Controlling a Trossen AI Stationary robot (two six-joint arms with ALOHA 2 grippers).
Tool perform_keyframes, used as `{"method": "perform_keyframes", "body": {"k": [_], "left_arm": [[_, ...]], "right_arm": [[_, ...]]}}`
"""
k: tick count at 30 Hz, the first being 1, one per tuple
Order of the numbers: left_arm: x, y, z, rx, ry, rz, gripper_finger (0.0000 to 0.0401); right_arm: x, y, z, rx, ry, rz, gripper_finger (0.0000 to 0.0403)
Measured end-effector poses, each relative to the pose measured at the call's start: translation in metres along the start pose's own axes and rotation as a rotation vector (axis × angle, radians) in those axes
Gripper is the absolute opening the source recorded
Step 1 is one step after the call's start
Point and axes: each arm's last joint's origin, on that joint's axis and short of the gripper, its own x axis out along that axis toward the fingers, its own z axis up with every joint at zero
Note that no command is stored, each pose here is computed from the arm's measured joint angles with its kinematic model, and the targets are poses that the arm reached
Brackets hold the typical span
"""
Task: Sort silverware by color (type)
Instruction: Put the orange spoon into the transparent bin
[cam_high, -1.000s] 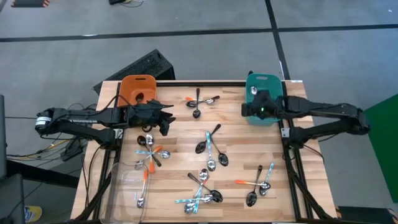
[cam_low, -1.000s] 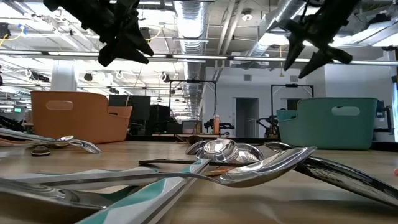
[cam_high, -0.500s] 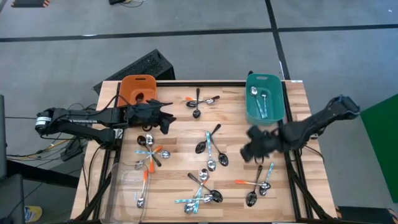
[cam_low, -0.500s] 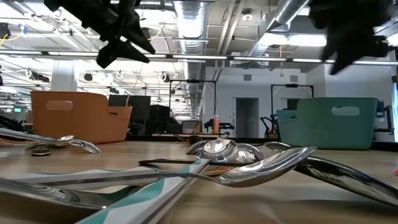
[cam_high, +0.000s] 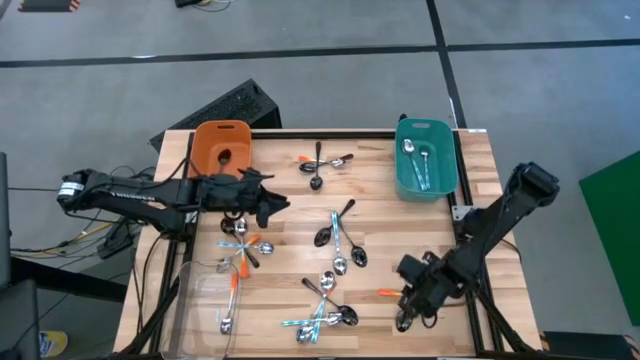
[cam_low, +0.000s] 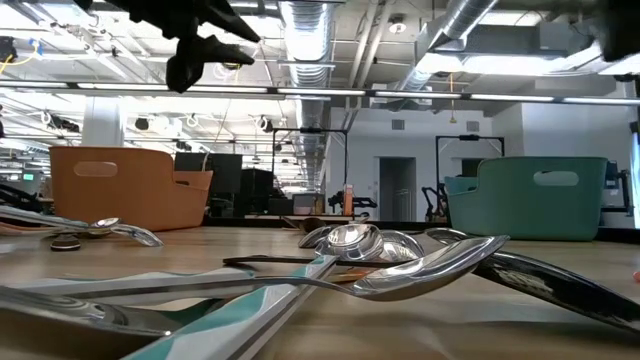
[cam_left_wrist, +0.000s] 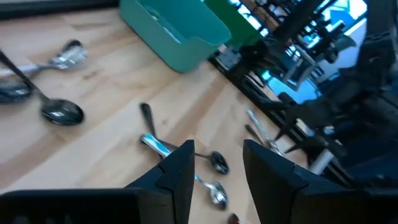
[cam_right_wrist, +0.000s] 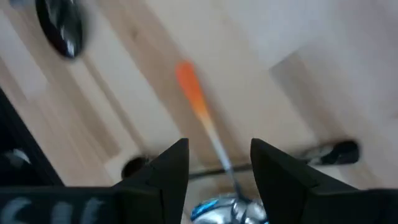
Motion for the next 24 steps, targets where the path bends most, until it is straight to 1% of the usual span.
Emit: {"method": "perform_keyframes", "body": {"k": [4,8,13,16,21,24], "left_arm": [[-0.002,-0.009,-0.009,0.004,0.034,-0.039,0.0123],[-0.005,-0.017,-0.017,0.006,0.057,-0.065,0.0123],[-0.009,-0.024,-0.027,0.001,0.065,-0.040,0.0123],[-0.011,-0.026,-0.033,-0.003,0.080,-0.033,0.0123],[-0.014,-0.030,-0.040,-0.022,0.116,-0.042,0.0123],[-0.015,-0.033,-0.043,-0.026,0.125,-0.053,0.0123]], "right_arm": [[0.012,0.008,-0.010,-0.099,0.041,0.014,0.0194],[0.025,0.010,-0.017,-0.142,0.055,-0.021,0.0186],[0.041,0.009,-0.019,-0.249,0.071,-0.079,0.0175],[0.051,0.008,-0.015,-0.287,0.079,-0.112,0.0170],[0.064,0.008,-0.009,-0.305,0.111,-0.134,0.0156],[0.067,0.006,-0.005,-0.287,0.133,-0.142,0.0128]]}}
